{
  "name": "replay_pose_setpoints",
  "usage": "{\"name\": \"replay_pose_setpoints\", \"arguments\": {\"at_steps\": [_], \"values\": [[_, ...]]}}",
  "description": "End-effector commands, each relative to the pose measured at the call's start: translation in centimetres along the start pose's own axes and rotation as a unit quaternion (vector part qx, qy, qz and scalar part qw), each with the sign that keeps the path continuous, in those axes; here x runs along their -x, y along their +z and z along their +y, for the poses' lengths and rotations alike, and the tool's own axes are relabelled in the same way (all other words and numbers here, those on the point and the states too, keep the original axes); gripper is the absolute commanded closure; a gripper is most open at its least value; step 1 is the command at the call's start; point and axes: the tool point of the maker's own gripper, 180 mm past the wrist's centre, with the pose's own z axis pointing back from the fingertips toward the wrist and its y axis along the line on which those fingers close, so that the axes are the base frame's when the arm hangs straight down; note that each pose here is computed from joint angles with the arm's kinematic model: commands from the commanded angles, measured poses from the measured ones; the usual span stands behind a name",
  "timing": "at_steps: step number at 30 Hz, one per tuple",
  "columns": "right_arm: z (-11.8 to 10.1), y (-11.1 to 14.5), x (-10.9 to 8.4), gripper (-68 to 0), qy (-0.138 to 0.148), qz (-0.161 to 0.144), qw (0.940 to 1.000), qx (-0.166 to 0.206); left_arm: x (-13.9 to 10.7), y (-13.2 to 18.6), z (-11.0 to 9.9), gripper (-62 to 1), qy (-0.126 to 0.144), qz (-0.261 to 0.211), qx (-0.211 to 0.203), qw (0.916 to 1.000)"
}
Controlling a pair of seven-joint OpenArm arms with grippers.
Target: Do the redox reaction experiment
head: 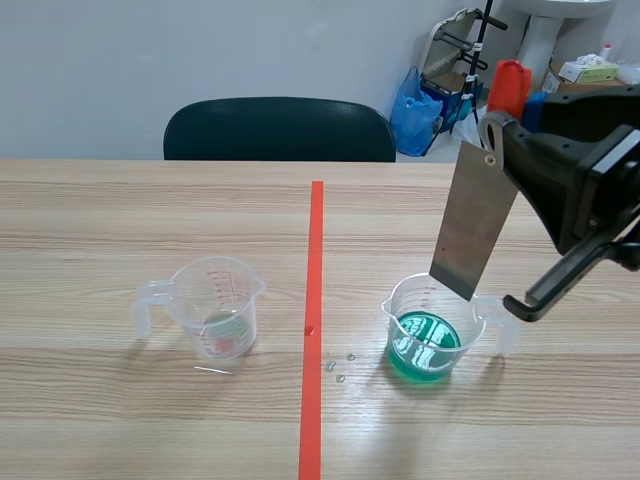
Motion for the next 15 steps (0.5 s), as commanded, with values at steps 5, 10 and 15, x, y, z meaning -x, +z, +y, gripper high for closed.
{"name": "replay_pose_setpoints", "arguments": {"at_steps": [5, 10, 15], "values": [[-0.5, -0.1, -1.4, -1.3, 0.008, -0.022, 0.9997, 0.005, -0.4, 0.3, -0.2, -15.5, -0.010, -0.011, -0.006, 0.9999], [-0.5, -0.1, -1.4, -1.3, 0.008, -0.022, 0.9997, 0.005, 0.5, 1.0, -0.1, -32.6, 0.000, 0.003, -0.028, 0.9996], [-0.5, -0.1, -1.4, -1.3, 0.008, -0.023, 0.9997, 0.005, 1.0, 1.6, 0.1, -57.7, 0.008, 0.009, -0.043, 0.9990]]}}
